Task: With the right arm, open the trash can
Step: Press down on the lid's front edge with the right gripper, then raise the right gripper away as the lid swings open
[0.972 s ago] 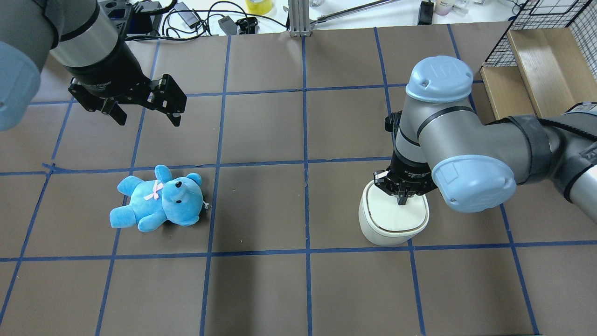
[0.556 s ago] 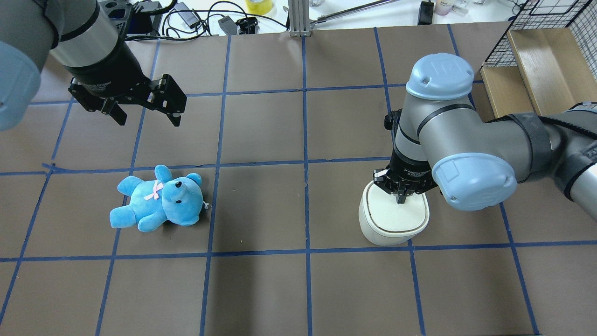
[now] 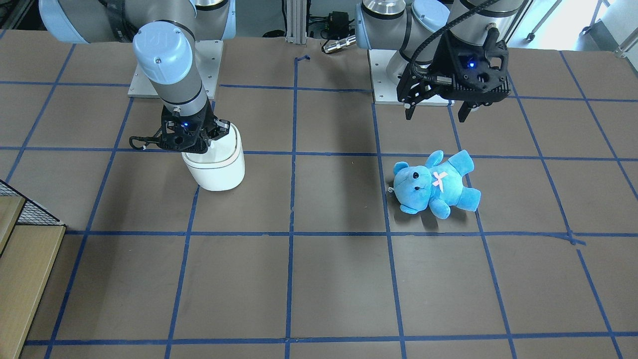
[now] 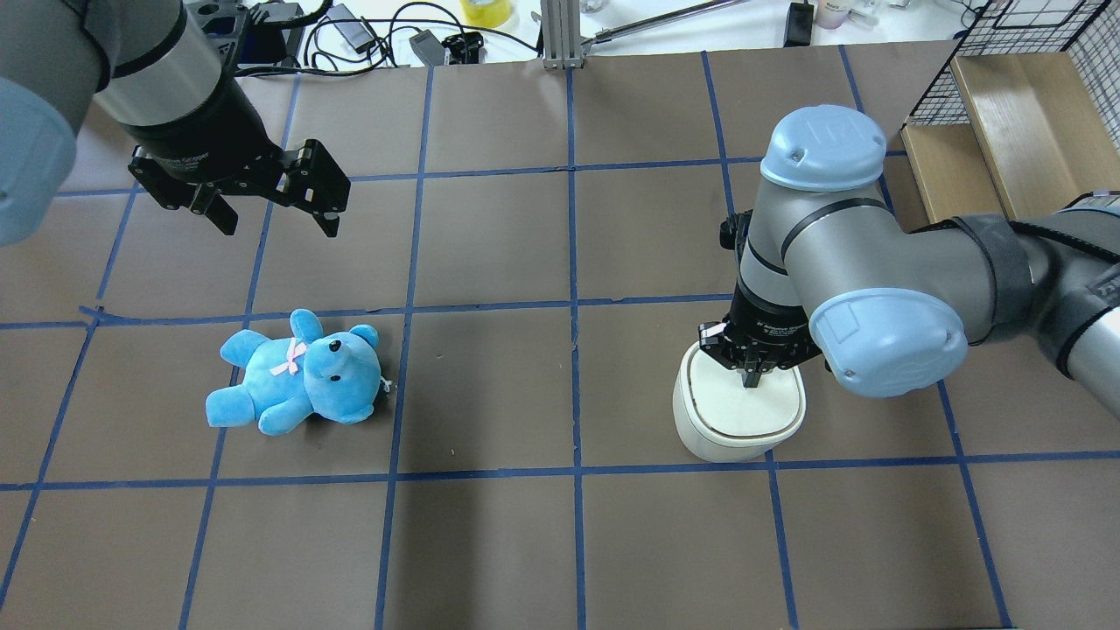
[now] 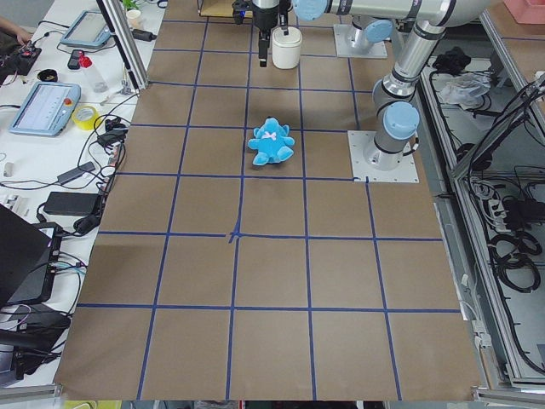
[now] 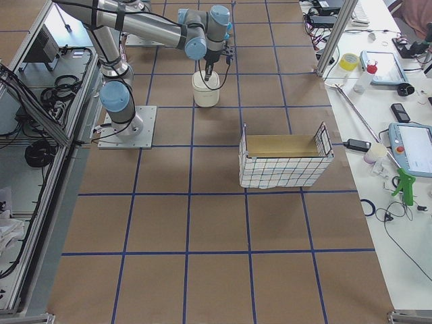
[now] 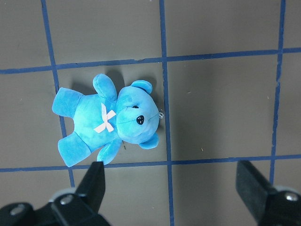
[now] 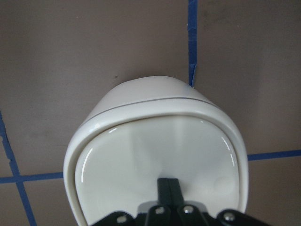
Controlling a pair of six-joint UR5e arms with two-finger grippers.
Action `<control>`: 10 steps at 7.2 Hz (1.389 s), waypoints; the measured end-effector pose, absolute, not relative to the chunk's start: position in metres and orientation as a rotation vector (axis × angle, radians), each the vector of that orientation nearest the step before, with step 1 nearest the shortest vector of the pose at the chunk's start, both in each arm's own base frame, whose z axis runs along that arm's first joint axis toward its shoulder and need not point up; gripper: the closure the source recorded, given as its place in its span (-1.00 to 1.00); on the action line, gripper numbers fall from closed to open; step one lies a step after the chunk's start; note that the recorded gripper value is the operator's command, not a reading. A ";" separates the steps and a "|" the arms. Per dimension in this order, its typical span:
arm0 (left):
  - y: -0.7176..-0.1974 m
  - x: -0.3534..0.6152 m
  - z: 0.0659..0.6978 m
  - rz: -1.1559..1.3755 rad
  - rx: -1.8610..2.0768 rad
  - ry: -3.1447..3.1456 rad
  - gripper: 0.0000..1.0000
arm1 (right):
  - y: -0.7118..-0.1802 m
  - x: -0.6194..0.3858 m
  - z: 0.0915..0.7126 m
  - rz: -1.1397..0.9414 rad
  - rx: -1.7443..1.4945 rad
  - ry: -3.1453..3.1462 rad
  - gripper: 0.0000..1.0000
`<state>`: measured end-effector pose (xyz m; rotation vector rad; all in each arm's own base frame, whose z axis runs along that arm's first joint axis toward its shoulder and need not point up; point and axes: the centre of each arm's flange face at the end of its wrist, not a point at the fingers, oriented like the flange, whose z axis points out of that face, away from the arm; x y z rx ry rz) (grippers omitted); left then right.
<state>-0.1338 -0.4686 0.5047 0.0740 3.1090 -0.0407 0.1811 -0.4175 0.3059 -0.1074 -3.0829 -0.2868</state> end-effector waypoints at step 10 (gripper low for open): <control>-0.469 -0.134 0.505 -0.042 0.074 3.109 -1.00 | -0.436 0.183 0.498 -0.102 -0.109 -3.097 -1.00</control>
